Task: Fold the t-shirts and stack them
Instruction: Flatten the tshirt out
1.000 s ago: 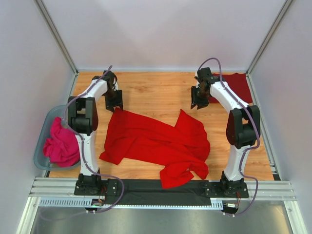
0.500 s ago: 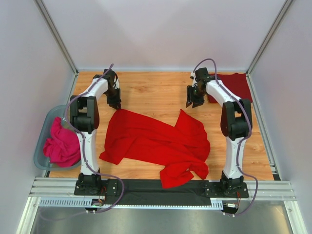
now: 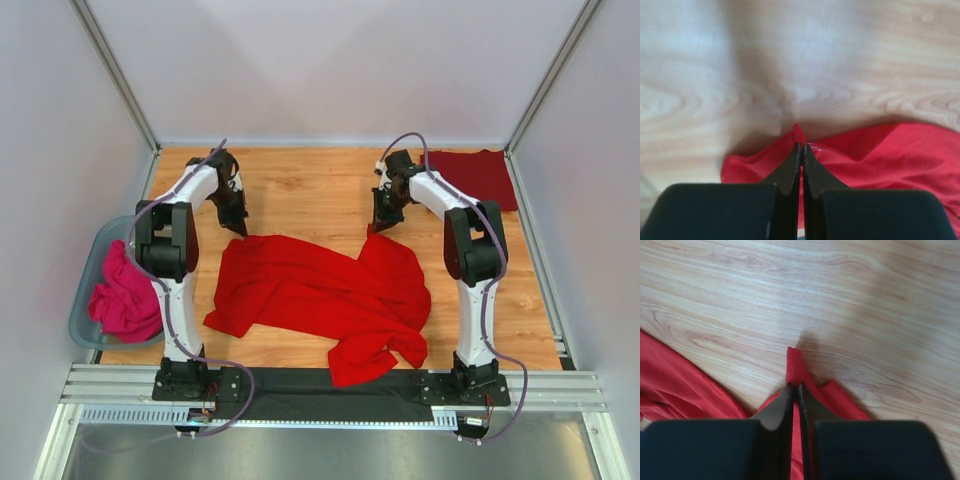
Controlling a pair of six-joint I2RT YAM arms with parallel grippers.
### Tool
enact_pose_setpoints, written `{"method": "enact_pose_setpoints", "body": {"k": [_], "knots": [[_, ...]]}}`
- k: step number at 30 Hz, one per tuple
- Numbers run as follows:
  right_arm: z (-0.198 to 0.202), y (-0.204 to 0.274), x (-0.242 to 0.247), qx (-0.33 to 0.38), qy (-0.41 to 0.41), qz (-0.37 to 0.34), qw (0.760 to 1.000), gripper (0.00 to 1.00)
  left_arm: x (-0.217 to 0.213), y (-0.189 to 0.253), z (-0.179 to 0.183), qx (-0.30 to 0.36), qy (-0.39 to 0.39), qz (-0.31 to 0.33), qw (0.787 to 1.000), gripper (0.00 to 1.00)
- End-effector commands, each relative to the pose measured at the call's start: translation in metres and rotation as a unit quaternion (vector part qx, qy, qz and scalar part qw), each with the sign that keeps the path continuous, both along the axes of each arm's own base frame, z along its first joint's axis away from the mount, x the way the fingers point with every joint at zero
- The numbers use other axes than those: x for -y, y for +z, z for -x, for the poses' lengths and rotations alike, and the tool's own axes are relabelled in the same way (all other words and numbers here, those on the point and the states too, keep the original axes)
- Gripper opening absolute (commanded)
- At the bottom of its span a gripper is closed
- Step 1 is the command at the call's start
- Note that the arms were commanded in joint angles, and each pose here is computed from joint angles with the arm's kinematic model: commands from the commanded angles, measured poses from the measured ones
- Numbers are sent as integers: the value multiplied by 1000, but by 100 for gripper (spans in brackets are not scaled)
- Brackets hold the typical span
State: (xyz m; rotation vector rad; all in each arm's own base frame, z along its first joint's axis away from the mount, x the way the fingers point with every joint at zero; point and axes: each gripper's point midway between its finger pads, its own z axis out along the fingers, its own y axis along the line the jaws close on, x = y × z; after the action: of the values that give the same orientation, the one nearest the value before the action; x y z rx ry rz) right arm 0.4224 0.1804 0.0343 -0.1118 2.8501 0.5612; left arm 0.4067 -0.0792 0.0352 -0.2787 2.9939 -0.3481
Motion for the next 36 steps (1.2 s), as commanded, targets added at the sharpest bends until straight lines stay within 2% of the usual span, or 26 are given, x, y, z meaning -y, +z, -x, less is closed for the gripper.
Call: {"method": "enact_pose_setpoints", "body": {"k": [1,3,6,9,10,11,12,14,16,18,22,25,27,29,32,33,36], "knots": [[-15,30,6,44,-20,13,999,0,4,48,14,25,23,13,999,0],[-18,51,15,65,-36,35,997,0,-1,60,27,17,32,-9,999,0],[1,78,18,65,-51,58,995,0,-16,70,50,-10,49,-57,997,0],[36,68,3,42,-64,83,994,1,-22,74,73,-25,57,-70,996,0],[59,51,-10,17,-51,92,994,1,-24,78,77,-14,58,-74,995,0],[66,41,-7,4,-61,96,993,1,-26,76,82,-17,59,-79,995,0],[77,33,-24,7,-46,101,994,1,-28,67,94,-32,59,-84,994,0],[94,16,-28,4,-68,132,989,1,-33,64,104,-37,58,-95,993,0],[109,14,-48,9,-82,132,988,0,-36,55,117,-51,53,-101,992,0],[120,20,-54,33,-77,170,982,0,-36,52,123,-50,52,-101,992,0],[118,40,-37,69,-103,222,967,0,-27,63,118,-31,57,-74,995,0],[102,57,-8,95,-125,265,952,1,-13,87,106,9,52,-47,998,0],[98,60,-14,98,-106,247,958,0,-15,95,109,12,58,-60,996,0],[109,50,-32,70,-80,214,971,1,-19,90,114,0,62,-74,995,0],[131,30,-47,30,-51,184,981,11,-22,71,127,-28,55,-83,995,0],[129,29,-50,36,-37,174,983,21,-23,64,134,-41,51,-84,994,0],[115,44,-40,70,-13,180,981,35,-20,53,136,-39,40,-73,996,0]]}}
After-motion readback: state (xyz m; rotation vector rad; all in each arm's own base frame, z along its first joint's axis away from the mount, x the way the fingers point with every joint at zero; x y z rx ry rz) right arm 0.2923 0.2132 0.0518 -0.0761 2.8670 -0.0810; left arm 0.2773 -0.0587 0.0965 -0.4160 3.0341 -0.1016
